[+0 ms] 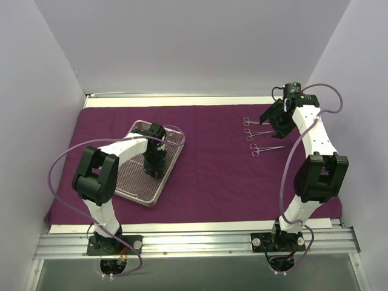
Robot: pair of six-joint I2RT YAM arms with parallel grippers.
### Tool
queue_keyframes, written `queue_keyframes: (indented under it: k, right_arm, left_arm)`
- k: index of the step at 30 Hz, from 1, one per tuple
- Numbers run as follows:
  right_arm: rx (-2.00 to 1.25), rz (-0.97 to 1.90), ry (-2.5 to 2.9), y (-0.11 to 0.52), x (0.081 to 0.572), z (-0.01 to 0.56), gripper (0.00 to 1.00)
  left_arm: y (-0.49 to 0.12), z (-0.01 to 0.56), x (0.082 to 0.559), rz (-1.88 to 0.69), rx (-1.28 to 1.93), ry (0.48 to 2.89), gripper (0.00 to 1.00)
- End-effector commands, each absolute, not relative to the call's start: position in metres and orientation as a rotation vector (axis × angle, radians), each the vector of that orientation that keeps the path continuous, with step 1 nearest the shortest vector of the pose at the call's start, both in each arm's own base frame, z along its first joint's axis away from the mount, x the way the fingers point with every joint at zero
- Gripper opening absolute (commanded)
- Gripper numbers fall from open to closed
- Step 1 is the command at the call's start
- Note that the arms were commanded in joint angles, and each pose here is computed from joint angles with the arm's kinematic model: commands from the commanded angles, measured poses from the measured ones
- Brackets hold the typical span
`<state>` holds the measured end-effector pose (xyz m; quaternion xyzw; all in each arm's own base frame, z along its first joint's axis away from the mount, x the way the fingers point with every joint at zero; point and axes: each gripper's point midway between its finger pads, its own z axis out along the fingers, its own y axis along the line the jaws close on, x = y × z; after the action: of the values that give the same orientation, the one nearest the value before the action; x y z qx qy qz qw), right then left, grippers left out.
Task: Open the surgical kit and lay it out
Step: Pick up the medical item from the container, then place the medical item in the surgical kit.
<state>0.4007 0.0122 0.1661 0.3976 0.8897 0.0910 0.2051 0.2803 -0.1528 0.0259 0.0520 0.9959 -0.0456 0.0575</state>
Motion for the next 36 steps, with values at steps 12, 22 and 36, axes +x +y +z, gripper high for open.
queue_keyframes:
  k: [12,22,36]
  right_arm:
    - [0.672,0.331,2.485,0.052,0.425,0.209,0.62]
    - [0.064,0.543,2.279,0.127,0.456,0.267,0.57]
    - [-0.696,0.484,1.661,0.253,0.368,0.343,0.56]
  left_arm:
    - [-0.151,0.058,0.295,-0.142,0.196,2.940,0.02]
    - [-0.181,0.221,0.327,-0.705,0.174,2.660,0.02]
    - [-0.259,0.246,0.282,-1.772,0.323,2.374,0.02]
